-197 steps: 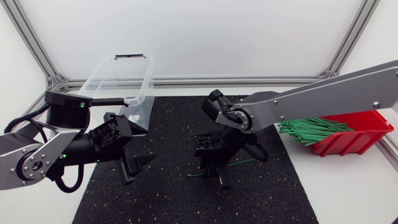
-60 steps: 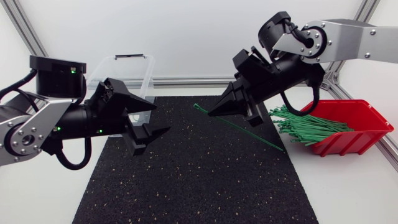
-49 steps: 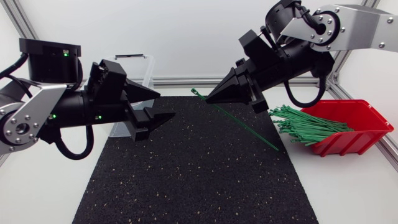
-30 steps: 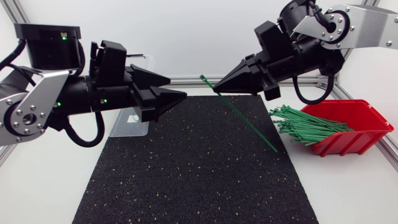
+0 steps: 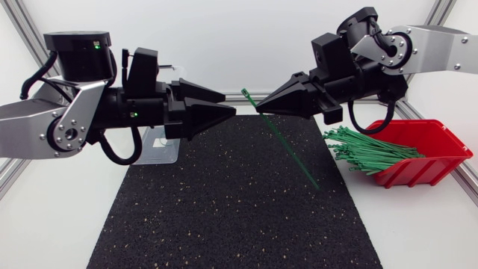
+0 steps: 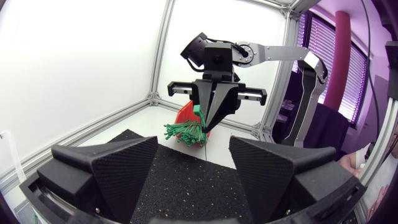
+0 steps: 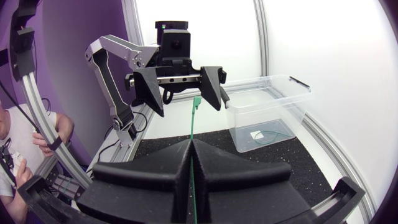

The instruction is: Take a green cable tie from the red box, thread the tail through the head to close it, then place it in the transparent bin on the left.

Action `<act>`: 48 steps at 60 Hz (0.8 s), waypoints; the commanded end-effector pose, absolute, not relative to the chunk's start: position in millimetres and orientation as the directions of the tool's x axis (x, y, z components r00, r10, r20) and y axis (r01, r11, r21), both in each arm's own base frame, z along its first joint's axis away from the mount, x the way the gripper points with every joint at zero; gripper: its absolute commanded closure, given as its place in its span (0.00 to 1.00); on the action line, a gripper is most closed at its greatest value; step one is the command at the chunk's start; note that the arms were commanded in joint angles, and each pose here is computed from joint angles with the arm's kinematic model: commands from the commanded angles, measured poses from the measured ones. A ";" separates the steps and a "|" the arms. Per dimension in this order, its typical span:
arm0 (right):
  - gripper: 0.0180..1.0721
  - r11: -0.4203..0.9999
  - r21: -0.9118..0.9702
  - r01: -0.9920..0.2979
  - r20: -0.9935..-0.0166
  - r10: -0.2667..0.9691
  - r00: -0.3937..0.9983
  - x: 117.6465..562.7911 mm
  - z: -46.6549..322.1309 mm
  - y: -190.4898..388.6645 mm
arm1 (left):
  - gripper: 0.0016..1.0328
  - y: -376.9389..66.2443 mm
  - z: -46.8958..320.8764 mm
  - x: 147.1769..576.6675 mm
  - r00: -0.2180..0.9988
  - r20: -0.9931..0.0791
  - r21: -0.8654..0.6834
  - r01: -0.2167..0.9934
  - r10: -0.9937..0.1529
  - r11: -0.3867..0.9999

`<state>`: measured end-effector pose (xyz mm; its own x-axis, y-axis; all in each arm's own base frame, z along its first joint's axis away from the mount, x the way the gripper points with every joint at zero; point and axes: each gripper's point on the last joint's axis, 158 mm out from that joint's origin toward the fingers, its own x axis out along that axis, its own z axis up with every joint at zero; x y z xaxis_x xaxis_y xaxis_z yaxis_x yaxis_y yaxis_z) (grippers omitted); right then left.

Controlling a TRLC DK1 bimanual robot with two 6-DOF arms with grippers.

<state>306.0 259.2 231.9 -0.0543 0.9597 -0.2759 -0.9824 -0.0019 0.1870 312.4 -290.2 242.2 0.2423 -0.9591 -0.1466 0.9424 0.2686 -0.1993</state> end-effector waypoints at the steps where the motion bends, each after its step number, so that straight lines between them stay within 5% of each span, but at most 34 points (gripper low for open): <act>1: 0.95 -0.005 0.234 -0.972 -0.264 0.962 -0.068 307.8 220.0 258.5 | 0.26 -291.4 243.9 323.5 0.231 -0.132 -0.219 0.942 -0.964 0.256; 12: 0.95 -0.021 0.229 -0.973 -0.254 0.964 -0.081 306.3 219.4 262.2 | 0.26 -296.4 239.3 325.6 0.206 -0.126 -0.217 0.949 -0.971 0.229; 27: 0.95 -0.028 0.225 -0.974 -0.230 0.970 -0.081 308.8 215.1 268.6 | 0.41 -301.7 247.8 325.6 0.196 -0.095 -0.176 0.962 -0.976 0.211; 48: 0.95 0.023 0.243 -0.970 -0.150 0.989 -0.014 325.0 218.1 276.4 | 0.42 -310.8 244.5 325.6 0.178 -0.086 -0.169 0.967 -0.980 0.191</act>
<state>327.6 275.1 228.6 -0.0074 0.9874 -0.1581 -0.9892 0.0159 0.1458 321.7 -306.4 239.4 0.1887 -0.9766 -0.1030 0.9627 0.2047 -0.1770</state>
